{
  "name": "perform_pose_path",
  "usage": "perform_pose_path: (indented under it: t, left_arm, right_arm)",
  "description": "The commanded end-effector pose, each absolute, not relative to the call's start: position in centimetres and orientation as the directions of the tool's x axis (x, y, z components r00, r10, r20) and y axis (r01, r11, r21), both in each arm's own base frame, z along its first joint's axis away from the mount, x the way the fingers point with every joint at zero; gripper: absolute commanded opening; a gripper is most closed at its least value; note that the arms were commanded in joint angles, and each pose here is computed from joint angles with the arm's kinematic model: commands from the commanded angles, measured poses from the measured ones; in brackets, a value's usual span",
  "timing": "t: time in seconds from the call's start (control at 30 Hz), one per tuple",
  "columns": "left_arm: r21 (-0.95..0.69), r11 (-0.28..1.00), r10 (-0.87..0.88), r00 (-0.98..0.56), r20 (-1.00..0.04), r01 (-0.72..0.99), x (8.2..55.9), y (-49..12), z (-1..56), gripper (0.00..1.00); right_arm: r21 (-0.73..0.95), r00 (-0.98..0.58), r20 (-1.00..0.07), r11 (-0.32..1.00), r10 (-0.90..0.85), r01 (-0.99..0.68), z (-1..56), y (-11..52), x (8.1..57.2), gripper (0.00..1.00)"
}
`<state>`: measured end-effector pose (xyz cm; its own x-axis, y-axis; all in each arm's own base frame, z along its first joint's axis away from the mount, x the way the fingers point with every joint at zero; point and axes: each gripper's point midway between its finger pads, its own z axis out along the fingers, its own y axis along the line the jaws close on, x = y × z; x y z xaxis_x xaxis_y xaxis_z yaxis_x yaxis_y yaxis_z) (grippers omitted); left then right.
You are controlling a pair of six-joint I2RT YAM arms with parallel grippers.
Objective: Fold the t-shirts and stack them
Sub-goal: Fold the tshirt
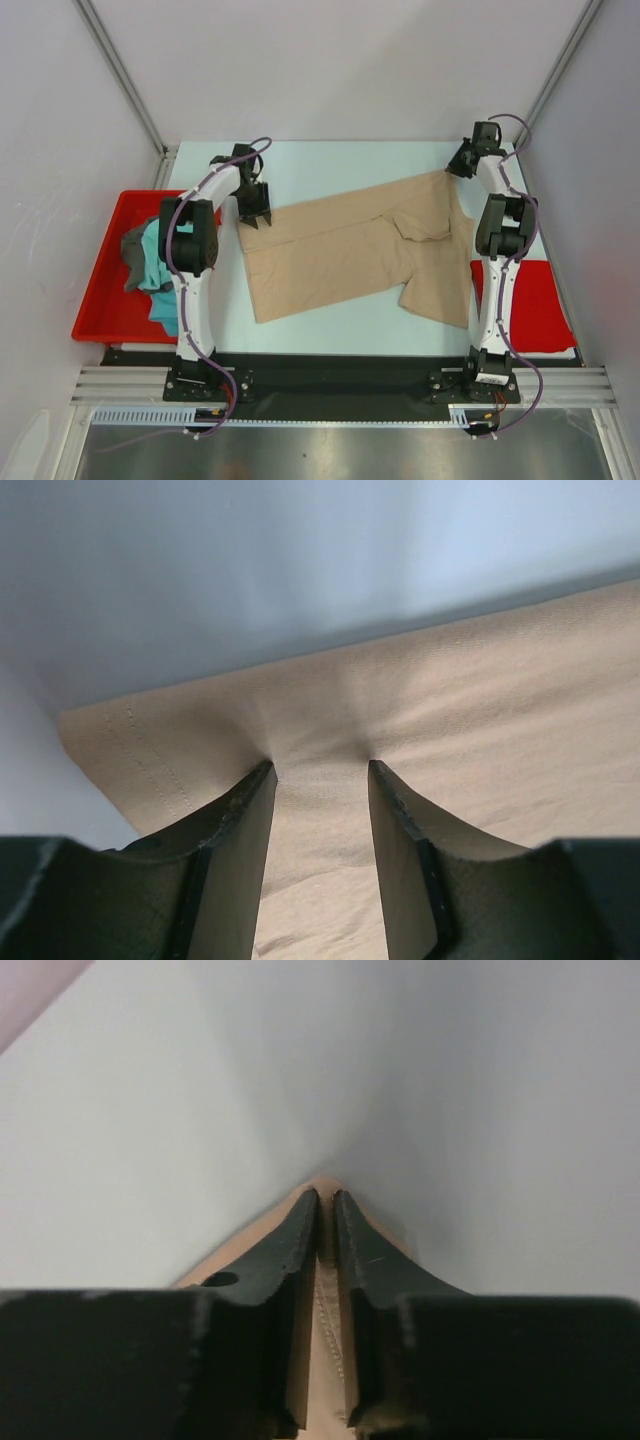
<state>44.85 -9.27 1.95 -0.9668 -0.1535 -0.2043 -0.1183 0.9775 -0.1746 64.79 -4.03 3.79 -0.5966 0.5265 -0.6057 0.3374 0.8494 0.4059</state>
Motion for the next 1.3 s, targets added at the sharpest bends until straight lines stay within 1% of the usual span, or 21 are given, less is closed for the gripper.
perform_pose_path:
  t: [0.0,0.03,0.13,0.2,0.23,0.3,0.33,0.37,0.4,0.43,0.5,0.57,0.6,0.67,0.7,0.8,0.93,0.97,1.07,1.17,1.27]
  left_arm:
    - [-0.134,0.982,-0.163,-0.959,-0.231,-0.135,46.0,-8.1,0.8,0.49]
    - [-0.136,0.982,-0.162,-0.957,-0.240,-0.132,46.0,-8.1,1.3,0.49]
    - [-0.135,0.983,-0.156,-0.957,-0.243,-0.126,45.7,-8.1,2.3,0.49]
    - [-0.144,0.983,-0.152,-0.949,-0.277,-0.115,45.7,-8.4,4.0,0.49]
    - [-0.149,0.983,-0.149,-0.945,-0.292,-0.109,45.6,-8.6,4.8,0.50]
    - [-0.151,0.985,-0.134,-0.937,-0.322,-0.088,45.1,-9.3,6.3,0.50]
    - [-0.149,0.986,-0.120,-0.940,-0.318,-0.076,44.6,-9.8,6.3,0.50]
    - [-0.155,0.986,-0.117,-0.935,-0.335,-0.068,44.5,-10.1,7.1,0.50]
    - [-0.161,0.985,-0.113,-0.934,-0.340,-0.061,44.3,-10.4,7.4,0.50]
    - [-0.163,0.985,-0.100,-0.939,-0.329,-0.047,43.5,-11.1,7.1,0.50]
    - [-0.172,0.985,-0.086,-0.935,-0.345,-0.027,43.1,-11.7,7.8,0.50]
    - [-0.173,0.985,-0.069,-0.940,-0.335,-0.011,42.2,-12.2,7.6,0.49]
    - [-0.181,0.984,-0.065,-0.936,-0.345,-0.002,42.0,-12.3,8.0,0.49]
    - [-0.185,0.983,-0.056,-0.941,-0.333,0.008,41.0,-12.7,7.5,0.49]
    - [-0.194,0.981,-0.051,-0.936,-0.347,0.019,40.8,-12.9,8.0,0.49]
    - [-0.199,0.979,-0.038,-0.940,-0.340,0.032,39.7,-13.3,7.6,0.49]
    - [-0.208,0.977,-0.019,-0.942,-0.335,0.054,38.5,-14.0,7.3,0.49]
    - [-0.207,0.977,-0.016,-0.943,-0.333,0.057,38.4,-14.1,7.3,0.49]
    - [-0.207,0.976,-0.004,-0.943,-0.334,0.069,38.2,-14.5,7.1,0.49]
    - [-0.194,0.979,0.000,-0.942,-0.335,0.069,38.5,-14.4,7.2,0.50]
    - [-0.193,0.979,0.000,-0.939,-0.345,0.071,38.9,-14.4,7.6,0.49]
  right_arm:
    - [0.419,-0.510,-0.679,0.849,0.528,0.321,7.3,-6.0,67.1,0.20]
    - [0.414,-0.503,-0.683,0.848,0.529,0.329,7.8,-6.2,67.0,0.29]
    - [0.368,-0.494,-0.687,0.841,0.533,0.396,9.7,-7.3,65.8,0.44]
    - [0.342,-0.521,-0.666,0.839,0.534,0.423,10.5,-7.2,64.4,0.48]
    - [0.342,-0.516,-0.676,0.844,0.526,0.413,12.6,-7.0,63.8,0.51]
    - [0.263,-0.577,-0.659,0.866,0.483,0.424,12.5,-6.0,61.5,0.52]
    - [0.250,-0.585,-0.666,0.878,0.463,0.409,14.3,-5.4,60.4,0.53]
    - [0.214,-0.622,-0.662,0.901,0.418,0.377,15.2,-3.8,58.6,0.53]
    - [0.190,-0.663,-0.633,0.911,0.398,0.365,13.3,-2.9,57.9,0.53]
    - [0.197,-0.651,-0.658,0.921,0.379,0.337,15.8,-1.9,56.9,0.51]
    - [0.173,-0.722,-0.600,0.937,0.345,0.304,13.2,0.3,53.8,0.49]
    - [0.180,-0.731,-0.615,0.955,0.296,0.235,14.8,3.1,51.7,0.41]
    - [0.173,-0.781,-0.573,0.968,0.247,0.180,13.0,5.3,49.5,0.39]
    - [0.209,-0.784,-0.587,0.973,0.204,0.097,14.1,7.8,47.8,0.34]
    - [0.188,-0.819,-0.551,0.980,0.161,0.067,12.0,9.0,45.8,0.31]
    - [0.177,-0.824,-0.536,0.979,0.182,0.102,11.4,8.4,43.8,0.29]
    - [0.246,-0.792,-0.502,0.935,0.348,0.255,10.6,4.8,42.4,0.24]
    - [0.302,-0.788,-0.457,0.905,0.413,0.299,9.9,4.7,41.9,0.24]
    - [0.426,-0.746,-0.352,0.806,0.566,0.411,8.5,3.4,41.4,0.29]
    - [0.453,-0.734,-0.334,0.783,0.592,0.426,7.9,3.3,41.6,0.33]
    - [0.420,-0.727,-0.330,0.784,0.602,0.458,7.4,2.4,41.2,0.39]
